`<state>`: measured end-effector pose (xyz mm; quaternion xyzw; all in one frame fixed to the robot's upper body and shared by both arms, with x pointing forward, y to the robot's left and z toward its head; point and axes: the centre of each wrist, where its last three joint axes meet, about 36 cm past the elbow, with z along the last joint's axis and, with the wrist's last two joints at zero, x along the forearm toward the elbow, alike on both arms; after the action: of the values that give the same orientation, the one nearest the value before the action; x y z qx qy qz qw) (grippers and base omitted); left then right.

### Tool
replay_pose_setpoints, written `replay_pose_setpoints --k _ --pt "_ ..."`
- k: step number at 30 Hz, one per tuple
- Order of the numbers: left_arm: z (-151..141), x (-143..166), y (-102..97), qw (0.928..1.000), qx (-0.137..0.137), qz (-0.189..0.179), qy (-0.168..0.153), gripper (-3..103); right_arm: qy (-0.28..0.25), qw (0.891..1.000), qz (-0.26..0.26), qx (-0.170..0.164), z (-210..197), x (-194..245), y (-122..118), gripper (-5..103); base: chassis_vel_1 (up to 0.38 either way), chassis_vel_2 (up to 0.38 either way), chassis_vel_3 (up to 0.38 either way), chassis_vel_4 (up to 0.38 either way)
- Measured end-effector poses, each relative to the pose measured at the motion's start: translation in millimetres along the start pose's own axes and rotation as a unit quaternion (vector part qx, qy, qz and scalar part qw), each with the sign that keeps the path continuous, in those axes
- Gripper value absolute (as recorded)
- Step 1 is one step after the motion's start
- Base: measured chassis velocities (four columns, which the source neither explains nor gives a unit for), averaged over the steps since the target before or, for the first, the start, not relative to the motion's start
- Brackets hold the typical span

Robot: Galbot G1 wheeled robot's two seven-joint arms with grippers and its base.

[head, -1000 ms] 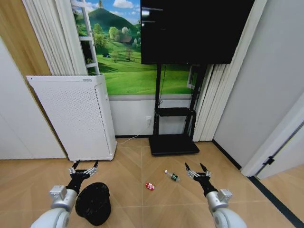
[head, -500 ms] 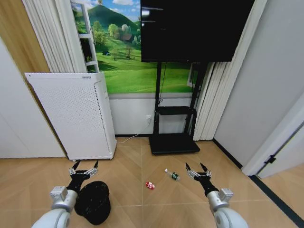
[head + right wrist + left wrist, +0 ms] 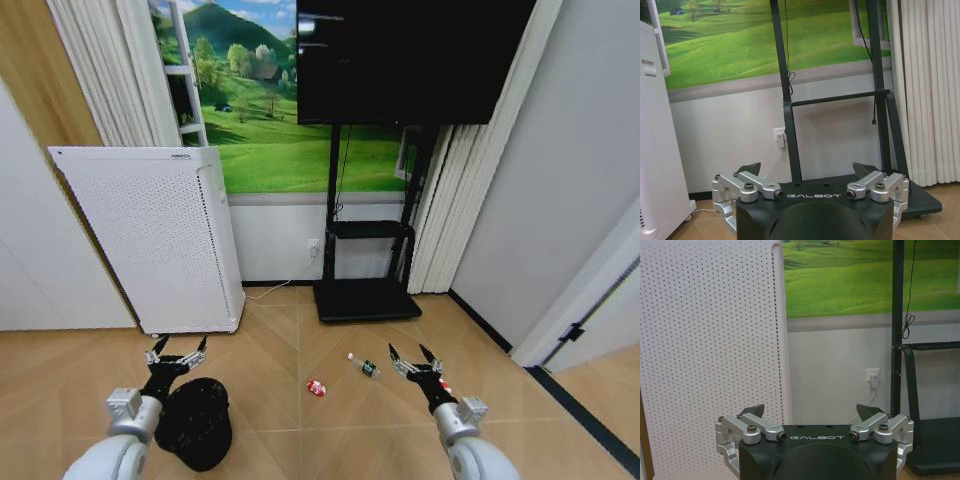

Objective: Pick up the trash bin and place the garbage on the floor into it.

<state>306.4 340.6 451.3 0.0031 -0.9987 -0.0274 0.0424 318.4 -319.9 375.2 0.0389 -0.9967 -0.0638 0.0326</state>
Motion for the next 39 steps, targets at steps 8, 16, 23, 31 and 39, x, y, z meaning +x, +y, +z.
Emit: replay_pose_setpoints --k 8,16,23,31,39 --pt "-3 4 -2.0 1.0 -0.002 0.005 -0.003 100 -0.001 1.0 -0.001 0.002 -1 0 -2 100 0.0 0.0 0.0 0.0" --pt "-1 12 -4.0 1.0 0.001 0.002 0.001 100 0.0 1.0 -0.006 0.003 -2 0 0 100 0.0 0.0 0.0 0.0" --pt "-4 11 -2.3 1.0 -0.003 0.004 -0.001 100 0.0 1.0 -0.005 0.003 -2 2 -2 100 0.0 0.0 0.0 0.0" --pt "-4 9 -1.8 1.0 -0.002 0.003 -0.002 100 -0.003 1.0 -0.006 0.003 -3 -1 -2 100 0.0 0.0 0.0 0.0" --pt "-3 5 2.2 1.0 -0.003 0.001 -0.002 100 -0.001 1.0 -0.008 0.002 0 -8 -1 100 0.0 0.0 0.0 0.0"
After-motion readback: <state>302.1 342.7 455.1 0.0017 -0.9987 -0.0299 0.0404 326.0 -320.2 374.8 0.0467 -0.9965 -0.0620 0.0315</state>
